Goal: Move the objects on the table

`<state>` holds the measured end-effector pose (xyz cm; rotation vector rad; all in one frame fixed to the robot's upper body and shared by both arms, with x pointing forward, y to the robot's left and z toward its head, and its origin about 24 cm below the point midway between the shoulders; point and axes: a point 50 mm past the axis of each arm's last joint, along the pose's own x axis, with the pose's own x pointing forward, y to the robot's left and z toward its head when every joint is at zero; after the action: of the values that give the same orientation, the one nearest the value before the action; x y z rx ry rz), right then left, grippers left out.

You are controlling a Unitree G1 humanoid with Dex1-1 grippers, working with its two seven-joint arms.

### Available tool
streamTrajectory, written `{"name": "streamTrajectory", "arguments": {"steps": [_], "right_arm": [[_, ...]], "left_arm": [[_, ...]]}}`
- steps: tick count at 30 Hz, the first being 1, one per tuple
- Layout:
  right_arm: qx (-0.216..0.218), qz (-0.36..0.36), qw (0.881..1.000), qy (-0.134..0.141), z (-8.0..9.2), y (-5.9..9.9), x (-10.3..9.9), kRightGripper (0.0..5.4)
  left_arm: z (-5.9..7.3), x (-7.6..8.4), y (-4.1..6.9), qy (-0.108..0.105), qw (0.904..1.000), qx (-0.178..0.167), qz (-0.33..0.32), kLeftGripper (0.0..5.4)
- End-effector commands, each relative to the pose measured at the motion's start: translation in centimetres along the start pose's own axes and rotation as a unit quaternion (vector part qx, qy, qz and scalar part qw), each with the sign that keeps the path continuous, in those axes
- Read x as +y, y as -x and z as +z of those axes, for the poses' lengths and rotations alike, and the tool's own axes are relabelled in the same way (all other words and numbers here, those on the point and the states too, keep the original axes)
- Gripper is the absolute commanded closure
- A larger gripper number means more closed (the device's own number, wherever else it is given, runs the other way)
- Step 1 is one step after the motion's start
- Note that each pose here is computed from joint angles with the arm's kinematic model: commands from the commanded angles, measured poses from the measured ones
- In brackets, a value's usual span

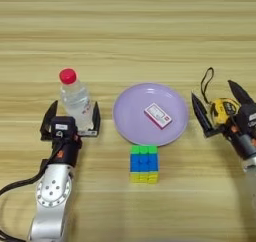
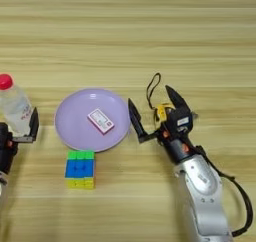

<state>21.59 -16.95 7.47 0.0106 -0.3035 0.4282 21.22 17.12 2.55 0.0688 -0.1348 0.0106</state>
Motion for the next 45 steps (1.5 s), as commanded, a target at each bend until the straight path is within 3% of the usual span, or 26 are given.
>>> {"name": "streamTrajectory", "arguments": {"steps": [1, 6, 11, 16, 22, 28, 33, 45], "right_arm": [[0.002, 0.054, 0.998, -0.029, 1.3, 1.5, -0.6, 0.0], [0.034, 0.162, 0.986, -0.031, 1.9, 3.8, 0.1, 0.0], [0.055, 0.237, 0.969, -0.042, 1.6, 4.8, 1.6, 0.0], [0.066, 0.261, 0.961, -0.056, 0.5, 4.5, 2.5, 0.0], [0.103, 0.258, 0.96, -0.045, -1.1, 3.5, 2.7, 0.0], [0.133, 0.293, 0.947, -0.028, -2.6, 3.0, 4.0, 0.0], [0.153, 0.32, 0.935, -0.033, -3.8, 3.1, 5.1, 0.0], [0.157, 0.365, 0.917, -0.041, -4.3, 3.4, 6.7, 0.0]], "left_arm": [[0.0, -0.2, 0.1, 0.003, 1.0, 0.006, 0.002, 0.03], [0.1, -0.2, 0.2, 0.004, 1.0, 0.006, 0.004, 0.03], [0.1, -0.2, 0.1, 0.005, 0.9999, 0.007, 0.005, 0.03], [0.1, -0.1, -0.1, 0.005, 0.9999, 0.008, 0.006, 0.03], [0.0, 0.0, -0.1, 0.004, 0.9999, 0.008, 0.007, 0.03], [-0.1, -0.1, -0.1, 0.004, 0.9999, 0.01, 0.006, 0.03], [-0.2, 0.1, -0.1, 0.003, 0.9999, 0.011, 0.008, 0.03], [-0.2, 0.1, -0.1, 0.002, 0.9999, 0.013, 0.009, 0.03]]}}
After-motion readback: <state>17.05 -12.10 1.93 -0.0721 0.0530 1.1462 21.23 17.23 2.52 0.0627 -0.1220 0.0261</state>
